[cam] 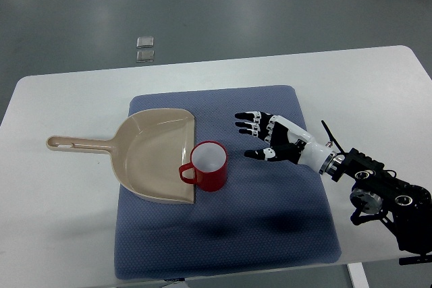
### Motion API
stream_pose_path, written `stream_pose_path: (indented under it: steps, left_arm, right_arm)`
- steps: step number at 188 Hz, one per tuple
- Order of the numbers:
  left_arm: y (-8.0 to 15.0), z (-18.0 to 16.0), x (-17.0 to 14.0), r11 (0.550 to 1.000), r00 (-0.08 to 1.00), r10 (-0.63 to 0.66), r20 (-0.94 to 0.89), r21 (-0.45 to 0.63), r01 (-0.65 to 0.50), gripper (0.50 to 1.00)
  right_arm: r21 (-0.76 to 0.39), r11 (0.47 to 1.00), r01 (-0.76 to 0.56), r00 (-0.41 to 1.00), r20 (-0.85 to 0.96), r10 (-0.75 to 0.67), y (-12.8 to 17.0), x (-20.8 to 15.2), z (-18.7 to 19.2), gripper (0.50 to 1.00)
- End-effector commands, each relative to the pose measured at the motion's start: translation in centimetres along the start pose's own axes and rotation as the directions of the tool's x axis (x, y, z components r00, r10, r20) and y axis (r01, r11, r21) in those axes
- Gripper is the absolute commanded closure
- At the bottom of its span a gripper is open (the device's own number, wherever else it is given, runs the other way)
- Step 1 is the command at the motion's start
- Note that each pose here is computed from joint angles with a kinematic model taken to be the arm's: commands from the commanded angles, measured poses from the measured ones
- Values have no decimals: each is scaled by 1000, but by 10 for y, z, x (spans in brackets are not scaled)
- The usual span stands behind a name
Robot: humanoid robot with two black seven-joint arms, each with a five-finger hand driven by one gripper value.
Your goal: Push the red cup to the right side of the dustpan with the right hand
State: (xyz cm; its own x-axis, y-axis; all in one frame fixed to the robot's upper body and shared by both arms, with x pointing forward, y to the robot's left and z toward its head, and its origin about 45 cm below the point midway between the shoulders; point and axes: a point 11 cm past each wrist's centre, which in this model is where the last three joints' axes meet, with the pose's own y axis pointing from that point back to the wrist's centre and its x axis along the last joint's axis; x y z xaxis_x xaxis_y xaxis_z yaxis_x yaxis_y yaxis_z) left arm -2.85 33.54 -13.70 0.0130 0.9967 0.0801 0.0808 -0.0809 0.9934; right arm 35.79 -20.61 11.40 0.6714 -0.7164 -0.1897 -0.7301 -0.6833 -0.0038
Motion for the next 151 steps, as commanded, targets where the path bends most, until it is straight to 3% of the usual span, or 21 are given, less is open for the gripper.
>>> stream_pose_path:
  steps: [1, 64, 92, 121, 151]
  left_arm:
    - [0, 0, 0, 1000, 1000, 0, 1, -1, 0, 500]
    - [0, 0, 0, 1000, 1000, 0, 0, 1, 0, 500]
    - [0, 0, 0, 1000, 1000, 0, 1, 1, 0, 500]
    - [0, 0, 0, 1000, 1000, 0, 1, -1, 0, 500]
    - [0, 0, 0, 1000, 1000, 0, 0, 1, 0, 500]
  right_arm:
    - [37, 997, -67, 997, 25, 66, 5, 18, -9, 572]
    - [172, 917, -361, 932, 99, 348, 16, 68, -43, 572]
    - [130, 862, -490, 872, 76, 484, 18, 84, -42, 574]
    - [52, 764, -643, 766, 16, 643, 20, 94, -32, 572]
    - [56, 759, -649, 760, 15, 649, 20, 94, -34, 570]
